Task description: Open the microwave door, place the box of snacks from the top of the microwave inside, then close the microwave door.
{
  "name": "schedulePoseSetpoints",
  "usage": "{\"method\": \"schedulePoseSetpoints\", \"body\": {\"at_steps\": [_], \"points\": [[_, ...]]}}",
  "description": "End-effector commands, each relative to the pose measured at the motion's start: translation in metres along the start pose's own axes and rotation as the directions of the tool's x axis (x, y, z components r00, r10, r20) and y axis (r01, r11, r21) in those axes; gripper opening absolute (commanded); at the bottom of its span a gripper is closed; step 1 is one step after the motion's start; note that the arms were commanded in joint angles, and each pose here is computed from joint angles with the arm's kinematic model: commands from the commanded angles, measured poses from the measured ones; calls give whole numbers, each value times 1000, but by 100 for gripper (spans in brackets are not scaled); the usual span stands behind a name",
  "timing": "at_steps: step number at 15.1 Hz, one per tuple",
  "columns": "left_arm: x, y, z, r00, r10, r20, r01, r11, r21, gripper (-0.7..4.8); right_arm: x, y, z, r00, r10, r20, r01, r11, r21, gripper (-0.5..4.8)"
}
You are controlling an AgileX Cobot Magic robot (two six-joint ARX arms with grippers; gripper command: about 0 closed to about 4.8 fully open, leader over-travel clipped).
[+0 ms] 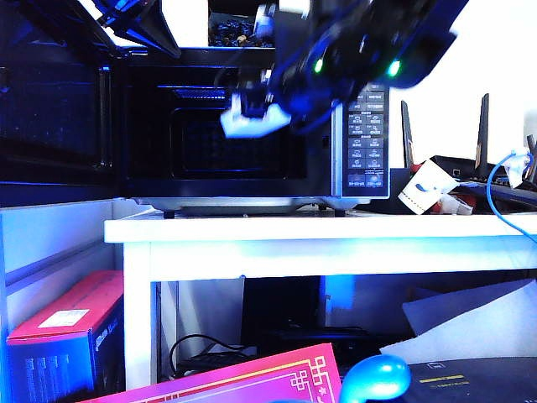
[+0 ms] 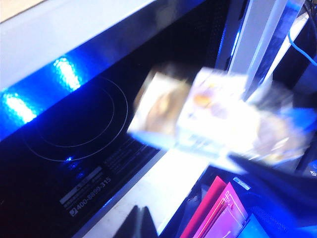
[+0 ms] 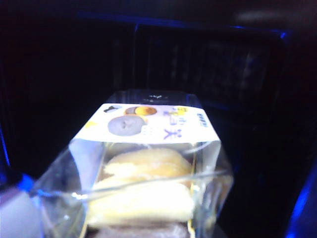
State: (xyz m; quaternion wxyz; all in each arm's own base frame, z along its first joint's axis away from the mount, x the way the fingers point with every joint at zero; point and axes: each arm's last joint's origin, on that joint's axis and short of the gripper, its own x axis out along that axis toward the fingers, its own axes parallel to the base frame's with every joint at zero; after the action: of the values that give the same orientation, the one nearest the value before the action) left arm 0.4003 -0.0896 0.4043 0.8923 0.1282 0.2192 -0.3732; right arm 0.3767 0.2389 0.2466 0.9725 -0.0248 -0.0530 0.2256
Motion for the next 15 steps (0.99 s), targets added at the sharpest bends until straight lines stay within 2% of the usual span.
{"method": "schedulePoseSetpoints", "body": {"at_steps": [1,15], "points": [[3,0,-7,999,-25,-41,23,999,-49,-6,14,1,10,997,-11,71,10,1000,5,283],[3,0,-7,999,-25,-41,23,999,-49,-6,90,5,-16,995,-10,96,10,1000,5,284]]}}
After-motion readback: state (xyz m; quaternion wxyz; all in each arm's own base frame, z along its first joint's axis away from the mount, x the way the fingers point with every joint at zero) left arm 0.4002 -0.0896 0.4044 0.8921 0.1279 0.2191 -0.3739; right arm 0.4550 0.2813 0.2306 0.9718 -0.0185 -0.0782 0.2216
